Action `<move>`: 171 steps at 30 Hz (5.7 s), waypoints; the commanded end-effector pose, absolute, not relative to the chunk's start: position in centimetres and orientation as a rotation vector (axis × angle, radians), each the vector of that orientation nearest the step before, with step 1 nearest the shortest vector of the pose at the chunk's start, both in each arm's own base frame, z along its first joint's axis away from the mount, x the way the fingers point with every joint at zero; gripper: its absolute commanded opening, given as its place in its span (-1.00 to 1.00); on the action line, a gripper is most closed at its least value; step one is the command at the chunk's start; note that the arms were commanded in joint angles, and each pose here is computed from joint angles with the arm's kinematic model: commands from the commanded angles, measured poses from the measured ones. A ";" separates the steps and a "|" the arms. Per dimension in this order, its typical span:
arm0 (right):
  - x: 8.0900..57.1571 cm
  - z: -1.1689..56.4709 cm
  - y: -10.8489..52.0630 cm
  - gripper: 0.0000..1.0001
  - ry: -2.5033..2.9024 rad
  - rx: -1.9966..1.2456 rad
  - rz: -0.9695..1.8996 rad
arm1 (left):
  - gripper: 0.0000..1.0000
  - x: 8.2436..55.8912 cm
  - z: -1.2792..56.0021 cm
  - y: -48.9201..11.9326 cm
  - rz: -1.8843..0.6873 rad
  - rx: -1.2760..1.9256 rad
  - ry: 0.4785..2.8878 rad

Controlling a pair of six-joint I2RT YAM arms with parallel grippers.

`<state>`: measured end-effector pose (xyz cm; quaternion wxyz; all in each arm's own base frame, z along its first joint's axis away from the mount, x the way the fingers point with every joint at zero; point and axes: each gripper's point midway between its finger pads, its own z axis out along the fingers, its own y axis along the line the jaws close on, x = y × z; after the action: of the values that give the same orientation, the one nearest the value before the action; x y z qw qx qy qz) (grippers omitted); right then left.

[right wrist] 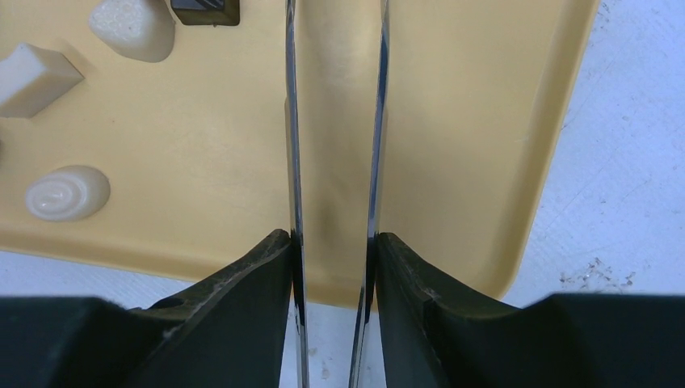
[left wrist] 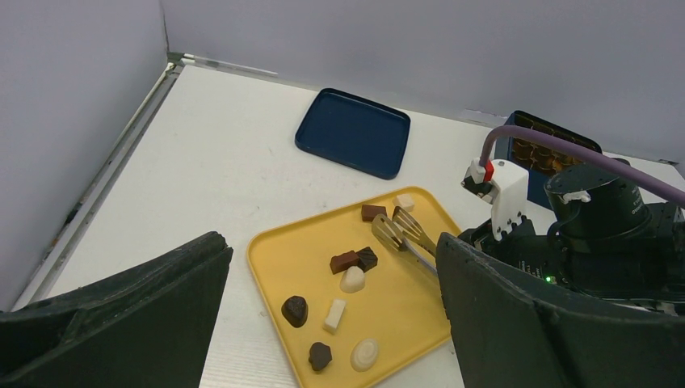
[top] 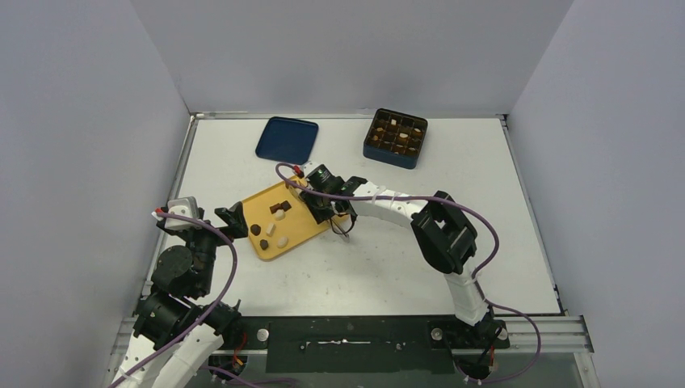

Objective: Pack the chocolate
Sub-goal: Pick up the fake chocolate from the plate, then place the fake chocolate in the packing box, then pick up the fake chocolate from the plate.

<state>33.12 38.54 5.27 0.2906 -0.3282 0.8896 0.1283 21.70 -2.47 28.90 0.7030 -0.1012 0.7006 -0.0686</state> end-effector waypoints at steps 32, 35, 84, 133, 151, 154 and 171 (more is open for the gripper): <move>41.5 18.5 25.4 -0.34 2.224 -0.442 0.226 | 0.95 21.6 30.1 -2.3 -0.162 -0.239 1.521; 42.7 18.7 22.4 -0.34 2.247 -0.362 0.209 | 0.95 21.6 30.1 -2.3 -0.163 -0.237 1.521; 47.2 11.8 8.7 -0.25 2.437 0.019 0.112 | 0.95 21.6 30.2 -2.3 -0.168 -0.234 1.517; 46.1 20.4 14.7 -0.12 2.253 -0.132 0.327 | 0.95 21.5 30.2 -2.2 -0.165 -0.238 1.517; 38.9 16.6 30.6 -0.14 2.242 -0.549 0.519 | 0.95 21.4 30.3 -2.0 -0.162 -0.247 1.509; 38.5 15.0 32.3 -0.14 2.261 -0.587 0.509 | 0.95 21.4 30.4 -2.0 -0.163 -0.247 1.507; 39.3 10.1 36.4 -0.06 2.337 -0.675 0.409 | 0.95 21.3 30.4 -2.0 -0.166 -0.244 1.504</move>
<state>37.81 35.37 8.41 0.3002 -0.2620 0.9029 0.1611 21.46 -2.33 29.17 0.7073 -0.1036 0.6956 -0.0719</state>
